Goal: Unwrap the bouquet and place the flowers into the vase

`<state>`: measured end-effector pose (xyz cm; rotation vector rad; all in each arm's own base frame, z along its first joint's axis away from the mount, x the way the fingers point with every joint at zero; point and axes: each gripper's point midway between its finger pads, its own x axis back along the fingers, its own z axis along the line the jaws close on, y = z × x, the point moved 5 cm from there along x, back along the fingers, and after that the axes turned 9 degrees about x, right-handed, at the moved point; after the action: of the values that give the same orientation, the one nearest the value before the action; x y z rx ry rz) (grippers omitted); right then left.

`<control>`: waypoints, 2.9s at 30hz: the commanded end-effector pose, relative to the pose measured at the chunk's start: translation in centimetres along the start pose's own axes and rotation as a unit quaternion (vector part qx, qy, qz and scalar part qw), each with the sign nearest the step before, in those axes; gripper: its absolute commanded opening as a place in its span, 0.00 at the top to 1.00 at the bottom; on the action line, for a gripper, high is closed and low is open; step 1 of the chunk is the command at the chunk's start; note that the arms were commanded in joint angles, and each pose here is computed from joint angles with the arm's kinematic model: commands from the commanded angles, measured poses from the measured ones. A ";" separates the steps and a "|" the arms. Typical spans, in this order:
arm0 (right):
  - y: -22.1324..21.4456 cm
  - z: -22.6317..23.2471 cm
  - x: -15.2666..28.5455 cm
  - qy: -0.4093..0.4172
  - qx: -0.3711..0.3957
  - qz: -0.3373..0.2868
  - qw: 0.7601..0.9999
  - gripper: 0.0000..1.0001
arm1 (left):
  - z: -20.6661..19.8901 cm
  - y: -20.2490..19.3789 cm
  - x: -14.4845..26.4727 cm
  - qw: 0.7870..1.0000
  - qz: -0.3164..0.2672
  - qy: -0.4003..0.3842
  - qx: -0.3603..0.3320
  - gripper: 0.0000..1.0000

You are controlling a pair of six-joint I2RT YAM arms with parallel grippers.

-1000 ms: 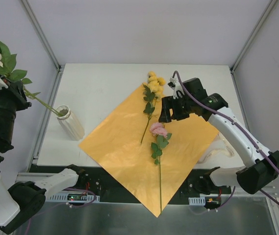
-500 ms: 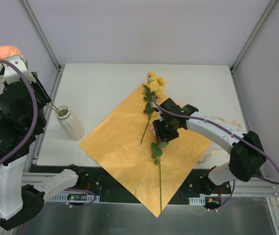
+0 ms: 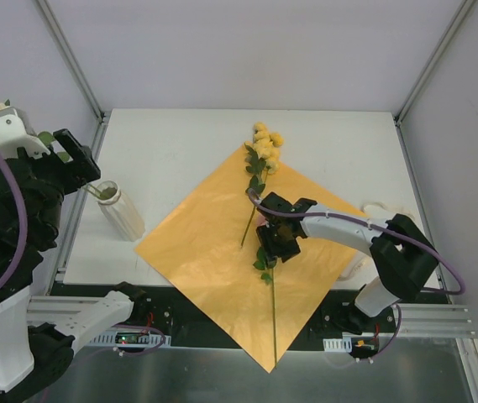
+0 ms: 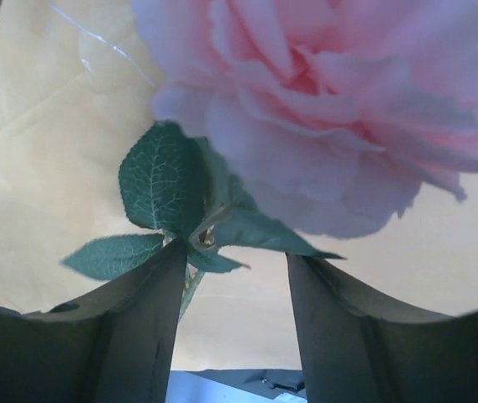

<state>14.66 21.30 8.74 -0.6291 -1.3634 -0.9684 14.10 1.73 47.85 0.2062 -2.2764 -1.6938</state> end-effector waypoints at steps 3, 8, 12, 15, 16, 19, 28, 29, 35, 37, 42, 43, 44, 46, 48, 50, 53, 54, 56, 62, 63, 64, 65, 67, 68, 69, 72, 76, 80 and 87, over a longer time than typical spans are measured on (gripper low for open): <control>1.6 0.7 -0.6 0.003 -0.005 -0.035 0.999 0.62 | -4.0 0.8 2.4 0.984 0.048 -0.162 0.059 0.18; 3.2 1.7 0.4 0.032 0.010 -0.077 0.996 0.91 | -7.0 0.5 2.4 0.966 0.100 -0.227 0.071 0.18; 4.2 1.5 3.6 0.023 0.023 -0.138 0.990 1.00 | -10.2 -1.5 2.1 0.937 0.181 -0.291 0.069 0.17; 4.6 1.5 7.2 0.029 0.045 -0.196 0.979 0.99 | -13.0 -4.2 1.7 0.898 0.268 -0.344 0.065 0.18; 5.1 1.8 8.6 0.036 0.051 -0.219 0.974 0.99 | -14.0 -5.3 1.3 0.883 0.303 -0.351 0.067 0.20; 5.9 2.4 12.9 0.058 0.074 -0.288 0.953 0.99 | -16.3 -8.2 1.1 0.829 0.397 -0.384 0.085 0.30; 10.1 4.2 23.2 0.174 0.091 -0.421 0.886 1.00 | -20.8 -10.5 2.2 0.720 0.461 -0.498 0.148 0.31; 10.5 4.2 23.8 0.188 0.088 -0.425 0.881 1.00 | -20.9 -10.5 2.5 0.715 0.463 -0.503 0.145 0.30; 12.6 5.7 27.8 0.290 0.115 -0.450 0.836 1.00 | -22.4 -11.4 3.0 0.710 0.472 -0.504 0.140 0.34; 12.7 6.5 28.5 0.319 0.131 -0.449 0.825 1.00 | -22.9 -11.5 2.6 0.712 0.472 -0.498 0.148 0.36; 12.2 7.4 29.5 0.357 0.143 -0.454 0.803 1.00 | -23.6 -11.1 1.7 0.728 0.459 -0.483 0.160 0.31; 12.1 7.6 29.9 0.363 0.145 -0.459 0.798 1.00 | -23.6 -11.1 1.7 0.728 0.461 -0.481 0.162 0.31; 12.0 7.6 30.0 0.364 0.145 -0.461 0.797 0.99 | -23.6 -11.3 1.6 0.728 0.463 -0.478 0.162 0.32; 11.9 7.8 30.2 0.367 0.148 -0.464 0.793 1.00 | -23.5 -11.4 1.5 0.731 0.464 -0.473 0.165 0.32; 11.7 8.3 30.4 0.372 0.157 -0.463 0.789 1.00 | -23.4 -11.7 1.5 0.732 0.467 -0.468 0.166 0.32; 11.7 8.7 30.3 0.377 0.165 -0.458 0.788 1.00 | -23.5 -11.4 1.5 0.733 0.463 -0.469 0.168 0.33; 11.4 9.5 30.3 0.385 0.177 -0.452 0.785 1.00 | -23.5 -10.7 1.2 0.745 0.445 -0.467 0.169 0.41; 11.3 9.7 30.3 0.386 0.182 -0.451 0.784 0.99 | -23.5 -10.5 1.1 0.748 0.439 -0.468 0.169 0.46; 11.1 9.9 30.2 0.388 0.188 -0.449 0.783 1.00 | -23.4 -10.0 0.9 0.760 0.423 -0.464 0.170 0.58; 11.2 9.5 29.8 0.365 0.176 -0.447 0.797 0.62 | -22.0 -8.4 0.9 0.799 0.359 -0.458 0.150 1.00; 11.0 9.2 29.4 0.351 0.173 -0.440 0.808 0.52 | -21.3 -7.8 1.0 0.810 0.338 -0.458 0.137 1.00; 11.4 8.7 29.6 0.329 0.162 -0.450 0.814 0.48 | -20.9 -7.0 1.1 0.820 0.319 -0.457 0.131 1.00; 11.4 8.3 29.5 0.315 0.155 -0.451 0.821 0.42 | -20.0 -6.7 0.5 0.845 0.301 -0.426 0.121 1.00; 11.6 7.1 28.7 0.279 0.130 -0.451 0.838 0.38 | -18.3 -4.4 0.6 0.876 0.240 -0.408 0.095 1.00; 11.8 6.3 28.6 0.268 0.118 -0.453 0.842 0.36 | -17.5 -3.8 0.7 0.887 0.224 -0.396 0.081 1.00; 11.8 5.8 28.3 0.262 0.108 -0.450 0.847 0.36 | -16.2 -2.6 0.4 0.906 0.180 -0.379 0.051 1.00; 11.9 4.2 27.1 0.247 0.077 -0.436 0.862 0.35 | -12.7 1.7 0.6 0.943 0.070 -0.325 0.006 1.00; 12.0 3.3 25.5 0.241 0.055 -0.408 0.879 0.35 | -7.9 6.8 1.3 0.973 -0.051 -0.225 -0.023 1.00; 12.1 3.2 24.6 0.242 0.051 -0.393 0.886 0.35 | -3.9 10.1 1.8 0.984 -0.128 -0.116 -0.041 1.00; 12.8 3.5 23.7 0.251 0.052 -0.376 0.891 0.35 | -1.9 12.4 1.6 0.981 -0.189 -0.030 -0.036 1.00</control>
<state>22.20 25.34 34.37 0.2705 -1.1882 -1.5455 12.45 1.88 60.33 0.4252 -2.5420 -1.9712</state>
